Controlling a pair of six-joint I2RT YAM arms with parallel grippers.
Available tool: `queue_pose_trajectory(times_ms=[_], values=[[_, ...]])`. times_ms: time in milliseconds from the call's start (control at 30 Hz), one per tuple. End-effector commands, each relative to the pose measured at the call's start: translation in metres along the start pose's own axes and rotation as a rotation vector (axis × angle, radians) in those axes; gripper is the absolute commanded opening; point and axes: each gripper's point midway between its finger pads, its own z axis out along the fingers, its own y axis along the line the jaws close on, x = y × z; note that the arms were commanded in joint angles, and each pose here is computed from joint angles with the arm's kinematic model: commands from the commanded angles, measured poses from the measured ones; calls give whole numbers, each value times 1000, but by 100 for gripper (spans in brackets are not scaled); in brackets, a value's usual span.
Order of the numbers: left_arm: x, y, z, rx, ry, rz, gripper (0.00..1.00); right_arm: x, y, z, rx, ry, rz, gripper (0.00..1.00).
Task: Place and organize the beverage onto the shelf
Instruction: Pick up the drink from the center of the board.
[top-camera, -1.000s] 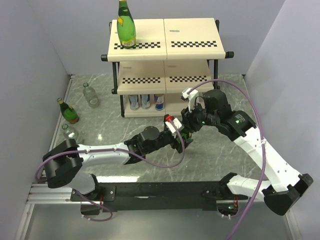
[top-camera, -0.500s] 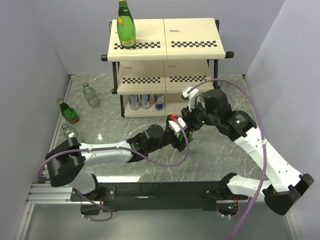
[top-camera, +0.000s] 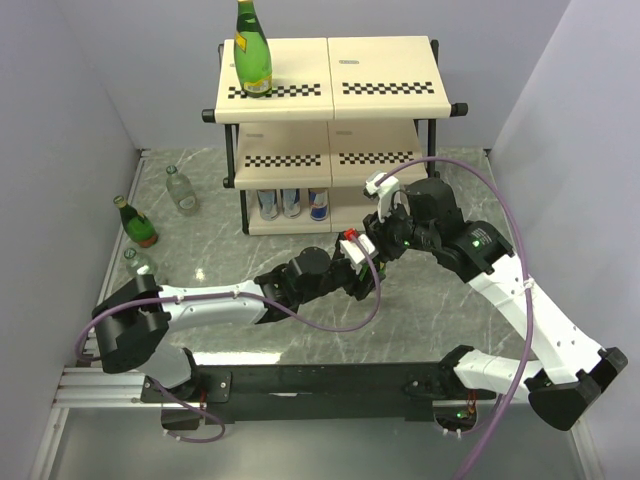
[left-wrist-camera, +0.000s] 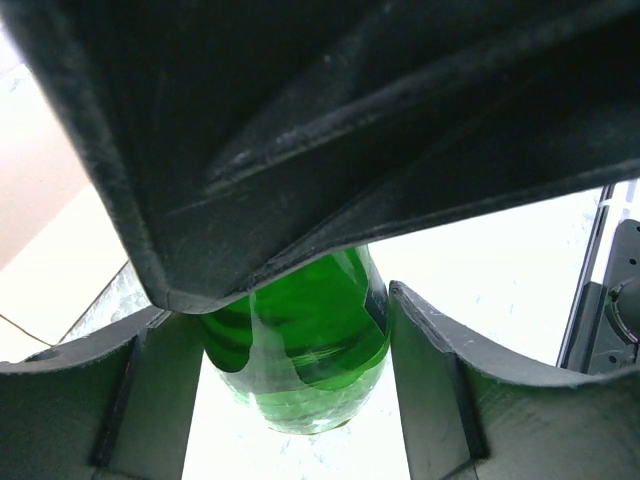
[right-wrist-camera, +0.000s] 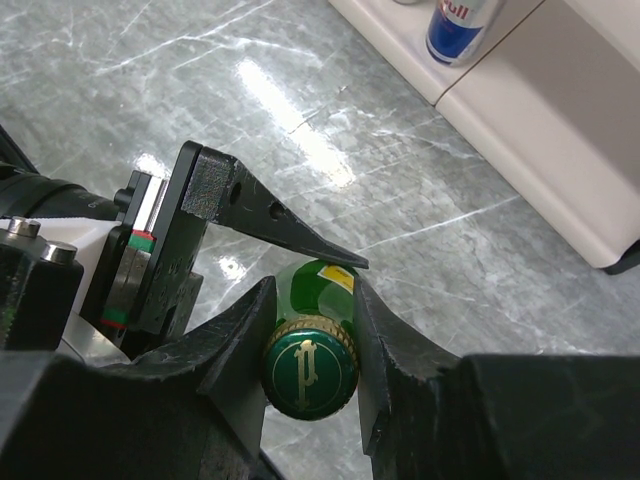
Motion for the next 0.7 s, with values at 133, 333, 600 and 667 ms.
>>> queue_pose_trajectory(times_ms=[133, 333, 600, 667], values=[[-39, 6, -16, -38, -132, -49, 0, -55, 6, -22, -11, -211, -67, 46], [-41, 10, -21, -45, -145, -71, 0, -58, 5, -28, 6, -231, -68, 71], [-41, 14, -27, -55, -159, -78, 0, -60, 1, -38, 39, -260, -71, 79], [-41, 15, -28, -58, -162, -78, 0, -62, 1, -41, 45, -271, -73, 79]])
